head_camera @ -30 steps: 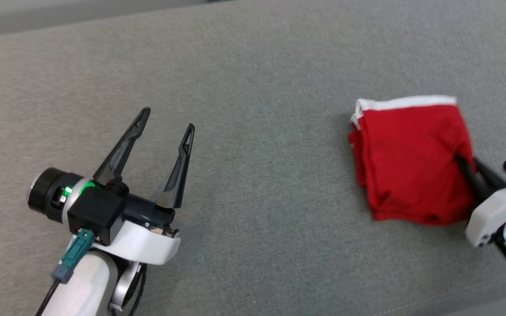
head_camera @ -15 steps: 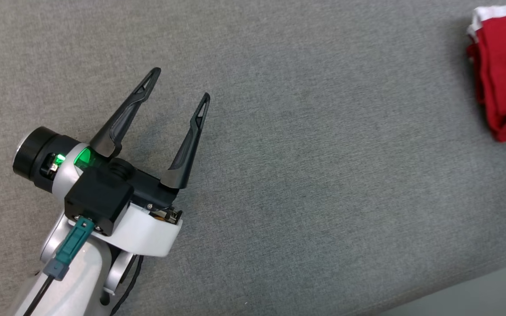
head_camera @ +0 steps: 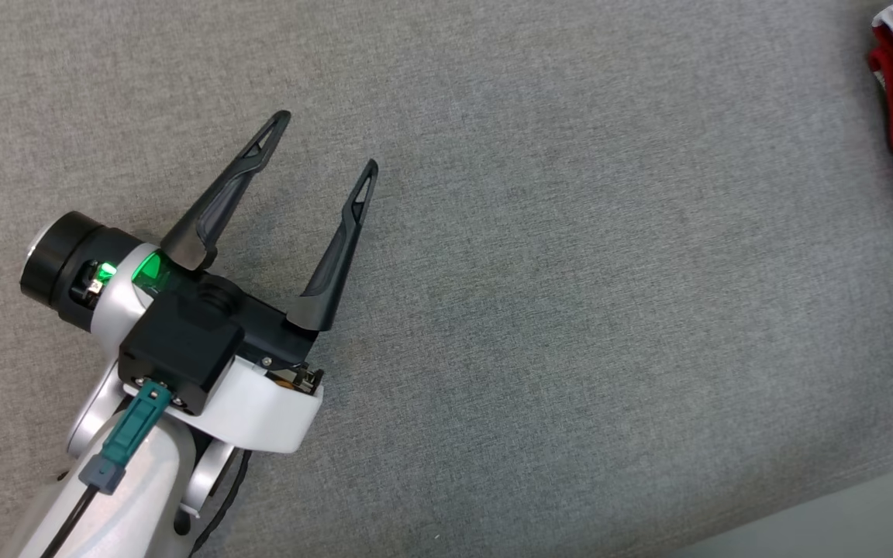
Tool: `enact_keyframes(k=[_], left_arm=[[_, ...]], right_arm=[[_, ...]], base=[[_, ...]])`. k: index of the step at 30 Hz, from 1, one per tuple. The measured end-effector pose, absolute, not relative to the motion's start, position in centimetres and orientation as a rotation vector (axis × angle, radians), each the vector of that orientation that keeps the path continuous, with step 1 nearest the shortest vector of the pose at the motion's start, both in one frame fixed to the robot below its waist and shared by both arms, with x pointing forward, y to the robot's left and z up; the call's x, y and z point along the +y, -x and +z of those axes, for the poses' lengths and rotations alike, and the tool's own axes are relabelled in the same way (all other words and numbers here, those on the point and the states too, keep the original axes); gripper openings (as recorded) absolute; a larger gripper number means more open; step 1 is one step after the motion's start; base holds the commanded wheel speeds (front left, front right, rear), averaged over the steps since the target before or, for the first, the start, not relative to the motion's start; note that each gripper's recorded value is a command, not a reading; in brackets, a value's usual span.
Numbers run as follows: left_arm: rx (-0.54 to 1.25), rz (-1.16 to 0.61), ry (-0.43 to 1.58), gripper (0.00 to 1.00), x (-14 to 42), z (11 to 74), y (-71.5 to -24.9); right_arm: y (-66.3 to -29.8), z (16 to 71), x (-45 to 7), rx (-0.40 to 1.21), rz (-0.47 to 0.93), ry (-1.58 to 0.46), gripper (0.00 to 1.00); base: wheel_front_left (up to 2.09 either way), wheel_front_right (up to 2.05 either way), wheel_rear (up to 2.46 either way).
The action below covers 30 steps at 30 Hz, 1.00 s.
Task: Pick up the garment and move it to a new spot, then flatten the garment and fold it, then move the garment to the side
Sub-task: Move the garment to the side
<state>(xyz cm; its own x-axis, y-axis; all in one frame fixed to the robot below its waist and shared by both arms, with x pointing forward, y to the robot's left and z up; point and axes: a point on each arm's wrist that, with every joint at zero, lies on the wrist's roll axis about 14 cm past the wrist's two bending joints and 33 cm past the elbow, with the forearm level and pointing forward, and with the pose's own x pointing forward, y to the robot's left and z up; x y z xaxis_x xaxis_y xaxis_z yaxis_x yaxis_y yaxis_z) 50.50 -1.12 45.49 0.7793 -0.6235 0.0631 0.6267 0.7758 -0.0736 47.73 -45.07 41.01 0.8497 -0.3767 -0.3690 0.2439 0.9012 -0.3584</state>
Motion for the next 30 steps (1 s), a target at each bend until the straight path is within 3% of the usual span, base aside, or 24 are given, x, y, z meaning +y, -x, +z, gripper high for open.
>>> enact_keyframes(k=[7,15,30], left_arm=[[-0.063,-0.684,0.099,1.0,-1.7,47.3,-49.7],[-0.066,-0.614,0.126,1.0,-0.5,49.4,-47.8],[-0.046,-0.264,0.106,1.0,9.6,50.8,-43.8]], right_arm=[[-46.8,43.2,-43.3,0.336,-0.333,0.241,1.0],[-44.3,44.3,-37.1,0.204,-0.269,0.105,1.0],[-43.4,47.4,-22.6,0.016,-0.016,-0.074,1.0]], base=[[0.0,0.0,0.0],[0.0,0.0,0.0],[0.0,0.0,0.0]])
